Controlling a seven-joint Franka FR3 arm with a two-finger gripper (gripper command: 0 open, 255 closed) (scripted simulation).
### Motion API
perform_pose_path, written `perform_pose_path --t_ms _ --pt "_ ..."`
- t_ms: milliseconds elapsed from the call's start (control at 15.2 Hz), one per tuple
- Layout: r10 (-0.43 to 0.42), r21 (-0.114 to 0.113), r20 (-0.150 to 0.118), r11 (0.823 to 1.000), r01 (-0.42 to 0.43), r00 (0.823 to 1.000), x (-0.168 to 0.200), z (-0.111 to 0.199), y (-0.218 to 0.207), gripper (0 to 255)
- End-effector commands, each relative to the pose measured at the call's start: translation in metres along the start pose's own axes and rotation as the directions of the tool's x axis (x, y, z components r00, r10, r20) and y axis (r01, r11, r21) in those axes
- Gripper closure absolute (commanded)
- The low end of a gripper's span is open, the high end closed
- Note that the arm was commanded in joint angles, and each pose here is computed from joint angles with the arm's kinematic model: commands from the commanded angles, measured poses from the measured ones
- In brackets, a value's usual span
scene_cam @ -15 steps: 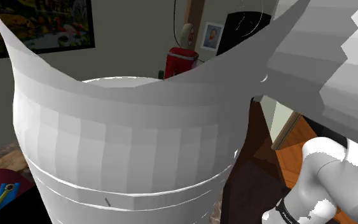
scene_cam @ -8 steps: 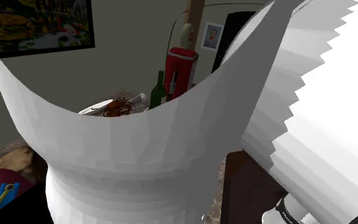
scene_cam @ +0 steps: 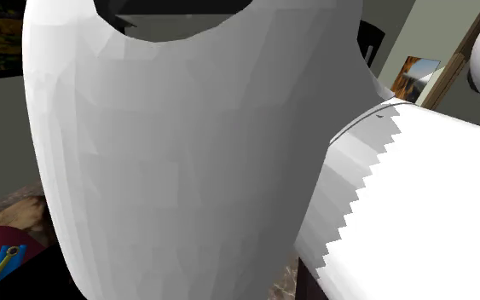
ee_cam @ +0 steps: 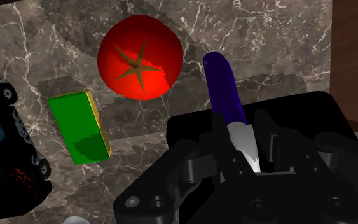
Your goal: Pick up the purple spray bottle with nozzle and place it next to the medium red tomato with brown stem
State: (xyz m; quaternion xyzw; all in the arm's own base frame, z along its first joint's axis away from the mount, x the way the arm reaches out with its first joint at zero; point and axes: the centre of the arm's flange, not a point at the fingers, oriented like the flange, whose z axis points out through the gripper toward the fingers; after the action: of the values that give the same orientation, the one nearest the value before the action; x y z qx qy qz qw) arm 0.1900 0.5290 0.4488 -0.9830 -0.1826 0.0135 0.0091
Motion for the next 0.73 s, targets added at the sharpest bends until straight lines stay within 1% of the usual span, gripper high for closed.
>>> perform_pose_path --t_ms 0,66,594,660 --pt "0.000 0.000 0.000 1.000 0.000 1.000 -0.0005 0.0119 -0.0005 255" --pt "0.000 0.000 0.000 1.000 0.000 1.000 -0.0004 0.0160 -0.0005 255" --pt "0.000 0.000 0.000 1.000 0.000 1.000 -0.0004 0.0160 -0.0005 255" --pt "0.000 0.000 0.000 1.000 0.000 1.000 -0.0004 0.0160 -0.0005 0"
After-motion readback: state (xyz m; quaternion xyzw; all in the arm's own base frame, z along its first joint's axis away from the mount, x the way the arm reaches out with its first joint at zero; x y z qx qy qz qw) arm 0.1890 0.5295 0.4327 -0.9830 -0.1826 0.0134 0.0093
